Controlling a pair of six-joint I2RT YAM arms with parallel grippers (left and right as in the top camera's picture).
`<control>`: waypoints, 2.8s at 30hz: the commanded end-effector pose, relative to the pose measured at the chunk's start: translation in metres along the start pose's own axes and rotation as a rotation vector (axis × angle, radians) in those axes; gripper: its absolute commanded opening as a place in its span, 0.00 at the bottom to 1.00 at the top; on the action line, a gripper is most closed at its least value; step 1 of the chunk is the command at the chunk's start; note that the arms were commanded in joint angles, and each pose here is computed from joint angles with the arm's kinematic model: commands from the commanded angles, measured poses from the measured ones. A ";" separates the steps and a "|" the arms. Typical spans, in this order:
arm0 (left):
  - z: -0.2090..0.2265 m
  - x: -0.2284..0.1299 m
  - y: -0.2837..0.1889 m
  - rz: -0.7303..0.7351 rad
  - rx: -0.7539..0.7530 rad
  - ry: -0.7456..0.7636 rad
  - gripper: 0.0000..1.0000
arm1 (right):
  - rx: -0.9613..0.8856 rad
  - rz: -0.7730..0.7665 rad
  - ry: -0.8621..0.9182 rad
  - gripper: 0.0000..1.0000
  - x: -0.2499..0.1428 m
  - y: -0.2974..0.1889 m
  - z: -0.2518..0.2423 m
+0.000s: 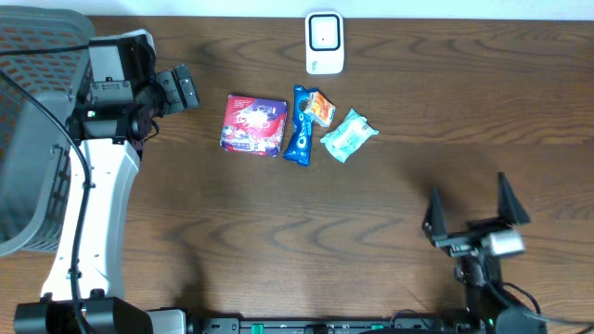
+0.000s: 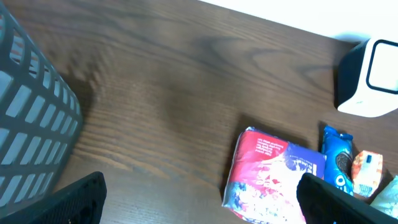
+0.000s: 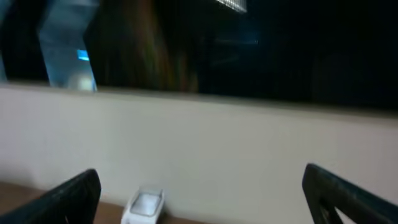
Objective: Scan the item barcode
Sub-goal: 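Move the right gripper from rest toward the green wipes pack, then grasp the green wipes pack with the right gripper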
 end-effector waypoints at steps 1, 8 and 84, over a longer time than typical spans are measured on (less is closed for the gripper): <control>0.003 -0.002 0.003 0.010 0.014 0.001 0.98 | 0.036 -0.084 -0.016 0.99 0.018 -0.001 0.005; 0.003 -0.002 0.003 0.010 0.014 0.001 0.98 | 0.159 -0.048 -0.128 0.99 0.029 0.015 0.019; 0.003 -0.002 0.003 0.010 0.014 0.001 0.98 | -0.204 1.703 1.031 0.59 -0.320 0.087 0.137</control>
Point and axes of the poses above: each gripper's point midway between its finger pads, its own y axis out along the fingers, its own z axis along the line the jaws close on, x = y × z, the point moved 3 cm from there along -y, back along the fingers, and after that the axes turned 4 degrees about -y, right-handed, at the moved point
